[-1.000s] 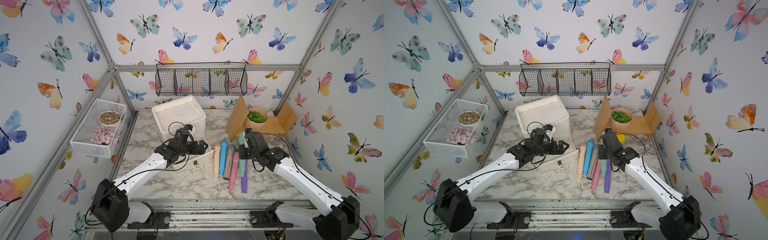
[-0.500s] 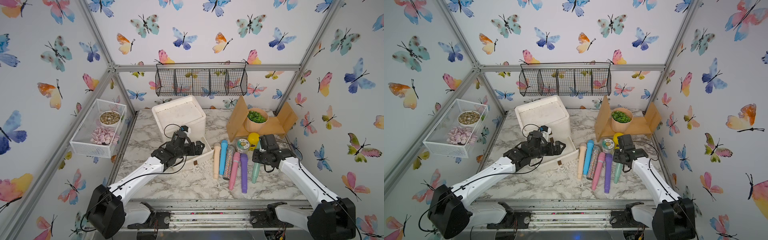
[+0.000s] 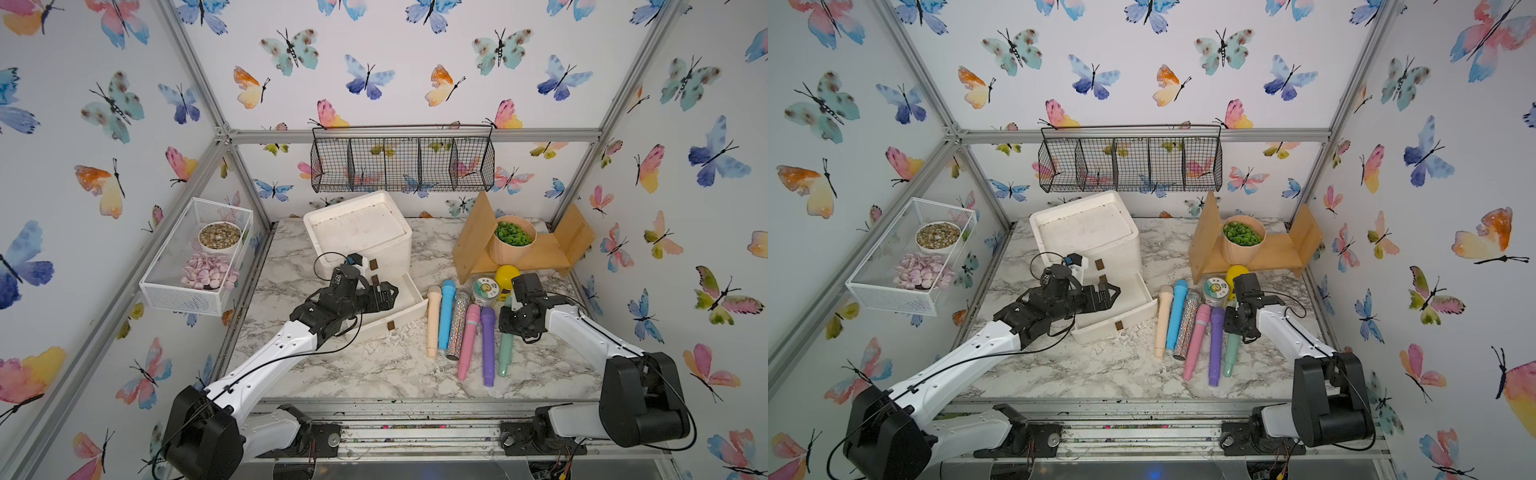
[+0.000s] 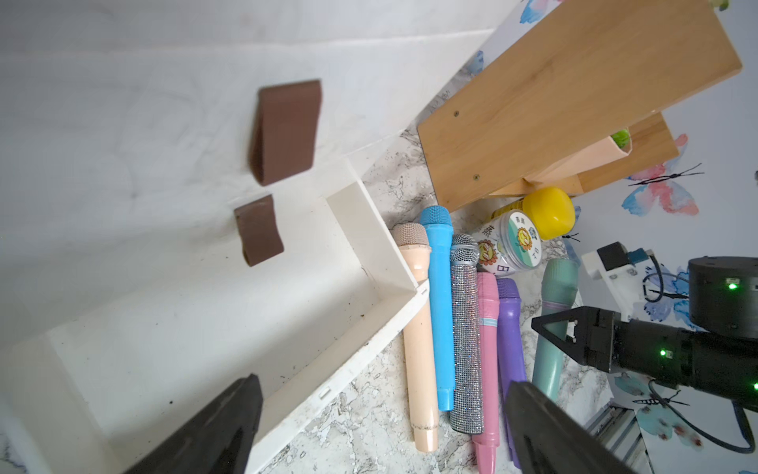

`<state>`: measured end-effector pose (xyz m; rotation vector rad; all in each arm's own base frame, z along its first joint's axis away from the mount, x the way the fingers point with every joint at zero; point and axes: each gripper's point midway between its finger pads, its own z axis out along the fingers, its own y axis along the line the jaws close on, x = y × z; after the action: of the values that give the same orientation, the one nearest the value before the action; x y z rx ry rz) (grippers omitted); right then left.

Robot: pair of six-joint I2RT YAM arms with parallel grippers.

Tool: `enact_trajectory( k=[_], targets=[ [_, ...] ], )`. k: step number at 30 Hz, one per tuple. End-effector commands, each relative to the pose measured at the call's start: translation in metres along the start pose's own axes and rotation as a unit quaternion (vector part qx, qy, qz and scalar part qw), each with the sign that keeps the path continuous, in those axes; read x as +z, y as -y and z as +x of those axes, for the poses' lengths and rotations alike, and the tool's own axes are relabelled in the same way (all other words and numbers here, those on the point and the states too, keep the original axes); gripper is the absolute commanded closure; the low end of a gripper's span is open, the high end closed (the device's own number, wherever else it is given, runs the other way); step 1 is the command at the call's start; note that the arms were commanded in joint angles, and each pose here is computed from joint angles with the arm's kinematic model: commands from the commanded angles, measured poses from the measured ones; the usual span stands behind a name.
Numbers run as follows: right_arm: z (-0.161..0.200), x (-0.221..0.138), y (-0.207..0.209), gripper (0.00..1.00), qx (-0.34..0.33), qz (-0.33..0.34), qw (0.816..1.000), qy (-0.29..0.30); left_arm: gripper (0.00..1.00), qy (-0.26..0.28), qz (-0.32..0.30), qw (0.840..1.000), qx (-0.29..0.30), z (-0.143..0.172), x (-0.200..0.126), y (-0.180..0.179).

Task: Take the microphone out of the drawer
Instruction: Place the microphone at the center of the board.

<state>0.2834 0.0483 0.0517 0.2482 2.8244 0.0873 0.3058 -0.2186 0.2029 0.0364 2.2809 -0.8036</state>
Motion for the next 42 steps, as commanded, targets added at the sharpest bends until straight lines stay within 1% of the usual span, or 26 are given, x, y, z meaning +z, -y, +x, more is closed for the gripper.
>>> enact_trajectory(
  k=[1, 5, 11, 16, 19, 22, 26, 29, 32, 34, 35, 37, 39, 40, 41, 42],
  targets=[
    [0.001, 0.009, -0.004, 0.63, -0.004, -0.014, 1.000, -0.009, 0.02, 0.004, 0.014, 1.000, 0.003, -0.002, -0.007, 0.007],
    [0.003, 0.017, -0.006, 0.61, -0.004, -0.019, 1.000, -0.019, 0.01, 0.010, 0.007, 1.000, 0.007, -0.003, -0.010, 0.004],
    [0.004, 0.024, -0.008, 0.52, 0.000, -0.021, 0.999, -0.028, 0.01, 0.011, 0.002, 1.000, 0.006, -0.003, -0.010, 0.002],
    [0.004, 0.028, -0.007, 0.50, 0.003, -0.019, 0.999, -0.031, 0.00, 0.024, -0.016, 1.000, 0.003, -0.006, -0.014, -0.004],
    [0.001, 0.026, -0.008, 0.49, 0.005, -0.021, 0.999, -0.026, 0.01, 0.028, -0.016, 0.999, 0.009, -0.007, -0.018, -0.004],
    [-0.004, 0.020, -0.011, 0.48, 0.006, -0.026, 1.000, -0.014, 0.03, 0.024, -0.009, 0.999, 0.026, -0.006, -0.019, -0.001],
    [-0.017, 0.003, -0.014, 0.46, 0.005, -0.033, 0.999, 0.010, 0.07, 0.003, 0.004, 0.998, 0.056, 0.006, -0.014, 0.006],
    [-0.027, -0.013, -0.015, 0.43, 0.005, -0.034, 0.999, 0.031, 0.09, -0.013, 0.008, 0.995, 0.103, 0.020, -0.010, 0.016],
    [-0.037, -0.031, -0.016, 0.41, 0.002, -0.033, 0.998, 0.052, 0.11, -0.032, 0.008, 0.987, 0.156, 0.041, -0.004, 0.029],
    [-0.043, -0.043, -0.017, 0.40, 0.001, -0.038, 0.997, 0.067, 0.16, -0.049, 0.016, 0.981, 0.189, 0.057, 0.001, 0.039],
    [-0.047, -0.050, -0.019, 0.39, 0.000, -0.043, 0.996, 0.078, 0.21, -0.059, 0.019, 0.976, 0.207, 0.066, 0.003, 0.043],
    [-0.054, -0.064, -0.028, 0.39, -0.002, -0.068, 0.993, 0.097, 0.37, -0.077, 0.020, 0.967, 0.241, 0.084, 0.010, 0.049],
    [-0.062, -0.084, -0.043, 0.38, -0.004, -0.116, 0.985, 0.127, 0.57, -0.097, 0.012, 0.957, 0.272, 0.103, 0.017, 0.049],
    [-0.065, -0.092, -0.052, 0.38, -0.006, -0.144, 0.980, 0.140, 0.70, -0.106, 0.007, 0.953, 0.283, 0.111, 0.021, 0.048],
    [-0.068, -0.101, -0.060, 0.37, -0.008, -0.170, 0.973, 0.156, 0.85, -0.118, 0.000, 0.949, 0.293, 0.119, 0.025, 0.045],
    [-0.069, -0.109, -0.068, 0.37, -0.009, -0.201, 0.965, 0.167, 0.97, -0.129, -0.007, 0.945, 0.299, 0.127, 0.029, 0.042]
  ],
)
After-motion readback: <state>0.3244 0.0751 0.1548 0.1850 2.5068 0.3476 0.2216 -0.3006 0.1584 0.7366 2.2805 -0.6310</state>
